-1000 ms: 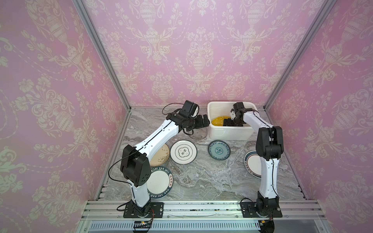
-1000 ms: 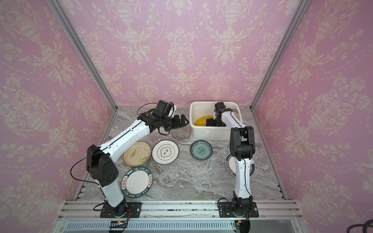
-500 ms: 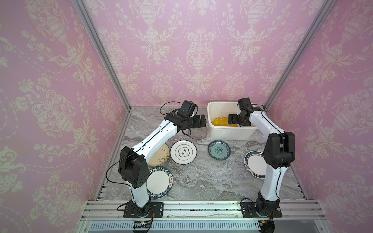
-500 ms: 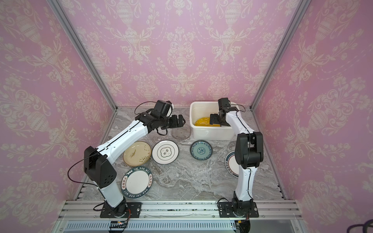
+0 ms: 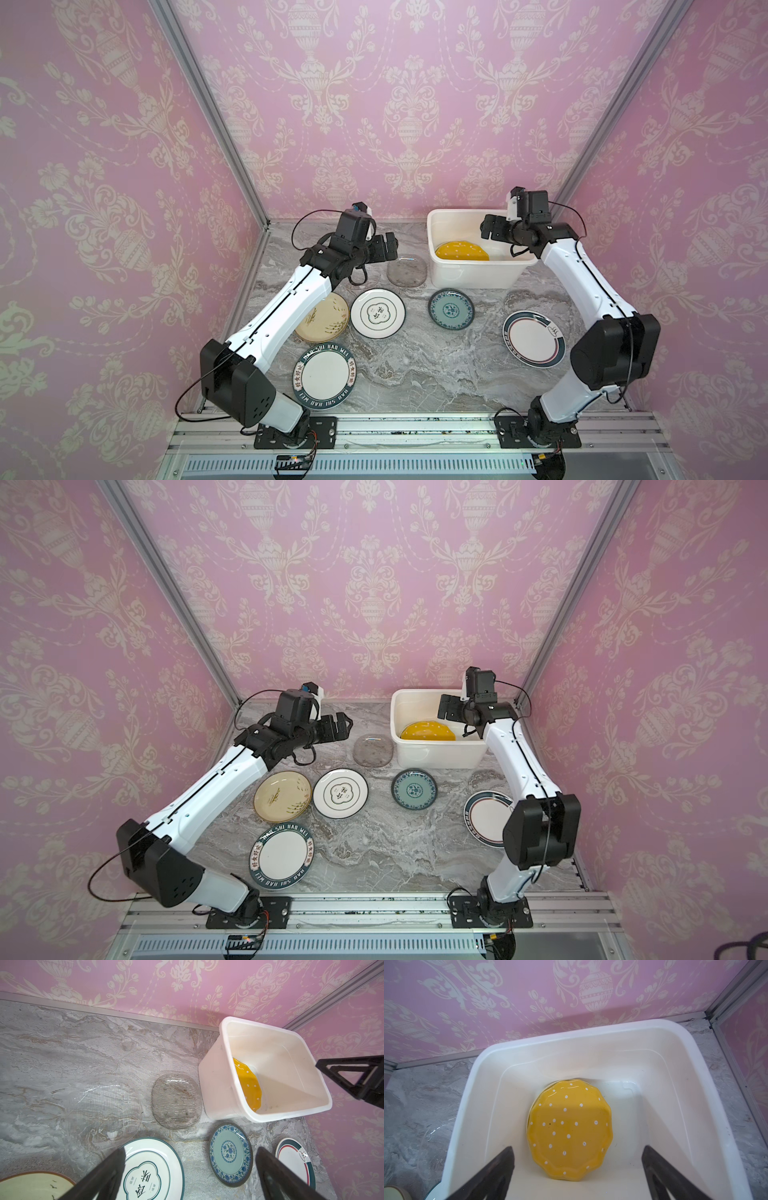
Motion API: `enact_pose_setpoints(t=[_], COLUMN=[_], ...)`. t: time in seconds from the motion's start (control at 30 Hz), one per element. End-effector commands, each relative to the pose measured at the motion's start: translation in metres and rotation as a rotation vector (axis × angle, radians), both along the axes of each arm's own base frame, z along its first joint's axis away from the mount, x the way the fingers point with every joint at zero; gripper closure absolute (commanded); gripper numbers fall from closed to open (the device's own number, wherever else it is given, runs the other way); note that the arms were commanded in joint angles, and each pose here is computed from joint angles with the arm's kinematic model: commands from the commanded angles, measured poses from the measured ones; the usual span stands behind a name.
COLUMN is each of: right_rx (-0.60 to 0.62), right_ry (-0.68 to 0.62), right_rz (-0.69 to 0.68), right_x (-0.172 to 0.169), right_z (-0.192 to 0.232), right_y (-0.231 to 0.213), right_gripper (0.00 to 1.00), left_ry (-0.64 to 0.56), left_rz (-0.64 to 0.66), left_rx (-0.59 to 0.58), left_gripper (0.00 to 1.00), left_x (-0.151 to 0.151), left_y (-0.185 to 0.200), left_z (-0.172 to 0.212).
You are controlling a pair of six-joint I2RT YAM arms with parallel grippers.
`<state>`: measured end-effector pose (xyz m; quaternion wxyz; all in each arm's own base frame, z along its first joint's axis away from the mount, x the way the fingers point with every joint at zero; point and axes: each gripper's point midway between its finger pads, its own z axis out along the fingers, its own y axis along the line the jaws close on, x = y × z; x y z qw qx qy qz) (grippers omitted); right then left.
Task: Place the plates into the plastic bin on the countertop
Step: 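Move the right gripper to the green-rimmed white plate while the left reaches toward it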
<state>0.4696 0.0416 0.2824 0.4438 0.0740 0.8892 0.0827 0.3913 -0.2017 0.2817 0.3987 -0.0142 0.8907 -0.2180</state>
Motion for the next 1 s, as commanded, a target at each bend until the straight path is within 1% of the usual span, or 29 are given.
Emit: enact_pose_setpoints(t=[0.0, 0.17, 0.27, 0.37, 0.53, 0.6, 0.63, 0.73, 0.8, 0.87, 0.9, 0.97], right_rx=[0.054, 0.065, 0.086, 0.133, 0.169, 0.177, 0.182, 0.201, 0.213, 0.200, 0.216, 0.242], right_ry=[-0.069, 0.011, 0.099, 0.182, 0.273, 0.305, 0.364, 0.443, 0.466, 0.493, 0.503, 0.518], right_rz=[0.007, -0.017, -0.119, -0.246, -0.401, -0.453, -0.495, -0.616, -0.682, -0.734, -0.788, -0.846], right_x=[-0.014, -0.052, -0.079, -0.108, -0.151, -0.165, -0.178, -0.202, -0.212, -0.219, -0.222, -0.225], right_z=[0.019, 0.012, -0.003, -0.023, -0.055, -0.065, -0.084, -0.105, -0.115, -0.124, -0.129, -0.137], right_y=[0.005, -0.006, -0.029, -0.056, -0.091, -0.102, -0.107, -0.126, -0.136, -0.144, -0.148, -0.154], right_gripper=[0.05, 0.06, 0.05, 0.06, 0.05, 0.05, 0.04, 0.04, 0.03, 0.03, 0.02, 0.02], left_ry=[-0.036, -0.008, 0.017, 0.058, 0.108, 0.125, 0.134, 0.147, 0.147, 0.154, 0.164, 0.192], left_rz=[-0.050, -0.159, -0.220, -0.327, -0.547, -0.602, -0.628, -0.682, -0.725, -0.764, -0.780, -0.815], left_rx=[-0.006, -0.081, -0.136, -0.174, -0.128, -0.114, -0.111, -0.114, -0.117, -0.113, -0.111, -0.111], left_gripper=[0.01, 0.01, 0.01, 0.01, 0.01, 0.01, 0.01, 0.01, 0.01, 0.01, 0.01, 0.01], left_x=[-0.008, -0.021, -0.025, -0.033, -0.063, -0.074, -0.079, -0.089, -0.097, -0.103, -0.106, -0.111], left_y=[0.000, -0.021, -0.037, -0.063, -0.108, -0.121, -0.128, -0.146, -0.161, -0.176, -0.184, -0.199], left_z=[0.003, -0.006, -0.014, -0.023, -0.036, -0.042, -0.046, -0.055, -0.059, -0.066, -0.071, -0.081])
